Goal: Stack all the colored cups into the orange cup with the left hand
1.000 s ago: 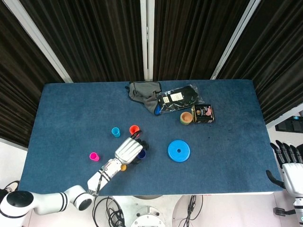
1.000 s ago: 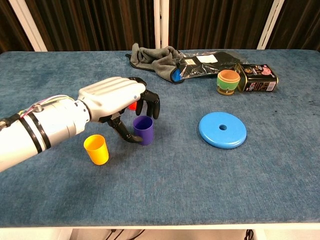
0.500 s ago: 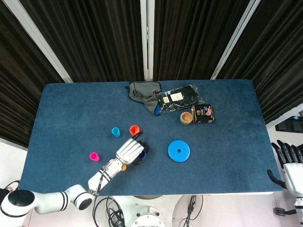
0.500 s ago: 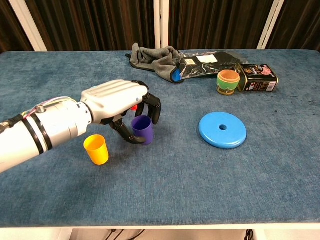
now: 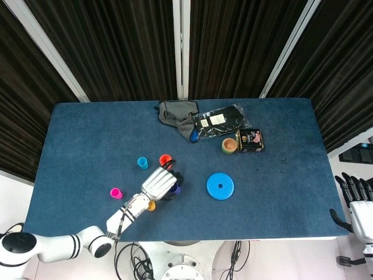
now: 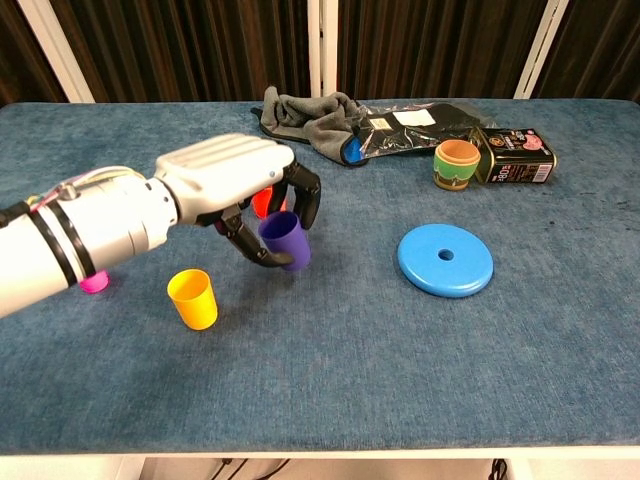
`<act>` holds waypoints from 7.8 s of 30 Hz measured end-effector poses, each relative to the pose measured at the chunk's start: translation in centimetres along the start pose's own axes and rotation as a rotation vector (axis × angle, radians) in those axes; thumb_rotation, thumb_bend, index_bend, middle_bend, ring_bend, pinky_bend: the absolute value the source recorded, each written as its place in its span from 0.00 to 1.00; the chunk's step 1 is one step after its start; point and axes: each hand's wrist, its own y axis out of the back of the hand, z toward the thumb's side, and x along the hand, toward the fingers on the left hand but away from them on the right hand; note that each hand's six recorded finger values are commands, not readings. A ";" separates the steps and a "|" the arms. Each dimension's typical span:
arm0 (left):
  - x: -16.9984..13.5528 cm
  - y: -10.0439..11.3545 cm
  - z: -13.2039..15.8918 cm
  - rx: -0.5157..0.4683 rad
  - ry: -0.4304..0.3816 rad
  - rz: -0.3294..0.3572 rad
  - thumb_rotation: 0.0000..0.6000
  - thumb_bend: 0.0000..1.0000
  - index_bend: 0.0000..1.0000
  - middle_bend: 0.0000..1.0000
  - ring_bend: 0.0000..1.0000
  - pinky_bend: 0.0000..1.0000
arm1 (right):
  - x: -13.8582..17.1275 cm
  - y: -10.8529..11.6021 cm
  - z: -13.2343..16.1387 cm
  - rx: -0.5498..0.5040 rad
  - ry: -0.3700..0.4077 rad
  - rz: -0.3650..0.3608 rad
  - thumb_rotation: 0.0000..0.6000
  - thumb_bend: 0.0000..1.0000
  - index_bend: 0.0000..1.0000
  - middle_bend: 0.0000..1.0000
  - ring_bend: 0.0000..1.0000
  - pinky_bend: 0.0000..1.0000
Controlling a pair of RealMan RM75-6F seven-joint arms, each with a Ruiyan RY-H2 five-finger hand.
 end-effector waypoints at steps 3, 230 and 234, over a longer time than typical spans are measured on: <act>0.2 1.0 -0.1 0.031 -0.005 0.016 1.00 0.24 0.51 0.48 0.52 0.15 | 0.0 0.0 0.0 -0.001 -0.001 0.001 1.00 0.26 0.00 0.00 0.00 0.00; 3.9 3.6 -7.3 0.109 0.259 -0.006 1.00 0.23 0.32 0.38 0.49 0.23 | -0.3 -0.7 0.2 0.013 -0.001 0.021 1.00 0.26 0.00 0.00 0.00 0.00; 3.8 3.6 -7.4 0.111 0.258 -0.006 1.00 0.23 0.30 0.37 0.48 0.22 | -0.4 -0.6 0.1 0.013 -0.004 0.019 1.00 0.26 0.00 0.00 0.00 0.00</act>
